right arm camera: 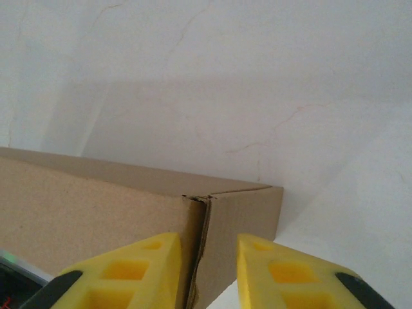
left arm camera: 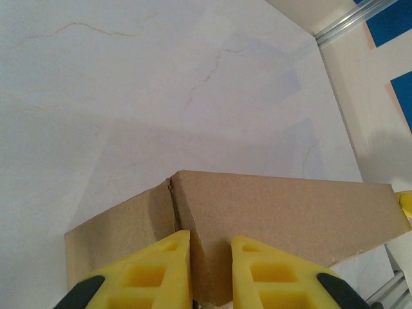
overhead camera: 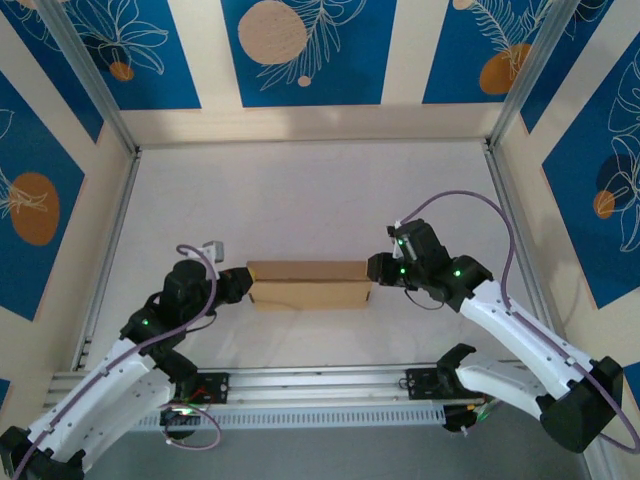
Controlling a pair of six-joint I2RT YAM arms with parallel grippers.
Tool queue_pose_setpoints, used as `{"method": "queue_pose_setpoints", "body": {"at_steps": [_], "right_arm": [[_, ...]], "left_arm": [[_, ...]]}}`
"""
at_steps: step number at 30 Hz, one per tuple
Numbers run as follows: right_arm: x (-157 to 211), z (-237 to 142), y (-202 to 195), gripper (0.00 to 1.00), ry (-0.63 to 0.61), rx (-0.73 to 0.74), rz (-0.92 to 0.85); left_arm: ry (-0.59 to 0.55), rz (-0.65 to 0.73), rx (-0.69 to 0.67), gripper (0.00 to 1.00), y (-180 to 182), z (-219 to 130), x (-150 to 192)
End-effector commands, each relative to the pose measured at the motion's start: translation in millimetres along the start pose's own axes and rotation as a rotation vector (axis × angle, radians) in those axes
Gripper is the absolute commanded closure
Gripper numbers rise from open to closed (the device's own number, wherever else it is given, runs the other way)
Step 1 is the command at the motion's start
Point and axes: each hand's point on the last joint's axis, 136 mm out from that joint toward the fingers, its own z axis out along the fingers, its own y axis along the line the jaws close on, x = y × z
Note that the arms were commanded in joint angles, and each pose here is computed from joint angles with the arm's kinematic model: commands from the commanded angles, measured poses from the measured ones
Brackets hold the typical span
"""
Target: Fold the paper box
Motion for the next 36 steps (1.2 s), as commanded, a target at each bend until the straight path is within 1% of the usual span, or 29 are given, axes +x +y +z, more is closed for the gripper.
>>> {"method": "queue_pose_setpoints", "body": {"at_steps": [1, 4, 7, 9, 11, 13, 16, 20, 25, 30, 31, 36], "right_arm": [[38, 15, -27, 0.77, 0.125, 0.087, 0.013], [43, 17, -32, 0.83, 0.138, 0.104, 0.014], [44, 18, -35, 0.86, 0.147, 0.12, 0.01], [44, 17, -35, 0.86, 0.145, 0.123, 0.006], [42, 15, -33, 0.86, 0.137, 0.117, 0.004], [40, 14, -31, 0.86, 0.132, 0.111, -0.001], [40, 15, -29, 0.86, 0.129, 0.106, -0.004], [40, 16, -28, 0.86, 0.125, 0.105, -0.005], [39, 15, -29, 0.86, 0.122, 0.113, -0.016], [40, 14, -29, 0.86, 0.121, 0.117, -0.023], [40, 13, -30, 0.86, 0.122, 0.117, -0.024], [39, 12, -30, 0.87, 0.118, 0.118, -0.03]], "left_arm": [[0.274, -0.034, -0.257, 0.81, 70, 1, 72], [0.279, -0.033, -0.257, 0.81, 70, 3, 73], [0.282, -0.032, -0.262, 0.78, 70, 3, 73], [0.258, -0.014, -0.267, 0.69, 66, -2, 63], [0.219, 0.029, -0.287, 0.61, 59, -12, 45], [0.186, 0.062, -0.3, 0.55, 51, -20, 29], [0.187, 0.058, -0.281, 0.53, 43, -20, 21], [0.2, 0.027, -0.253, 0.53, 42, -14, 26], [0.216, -0.036, -0.247, 0.58, 54, -8, 41], [0.211, -0.147, -0.23, 0.7, 70, -1, 60], [0.21, -0.17, -0.221, 0.74, 72, 0, 63], [0.249, -0.274, -0.203, 1.0, 86, 10, 91]]}}
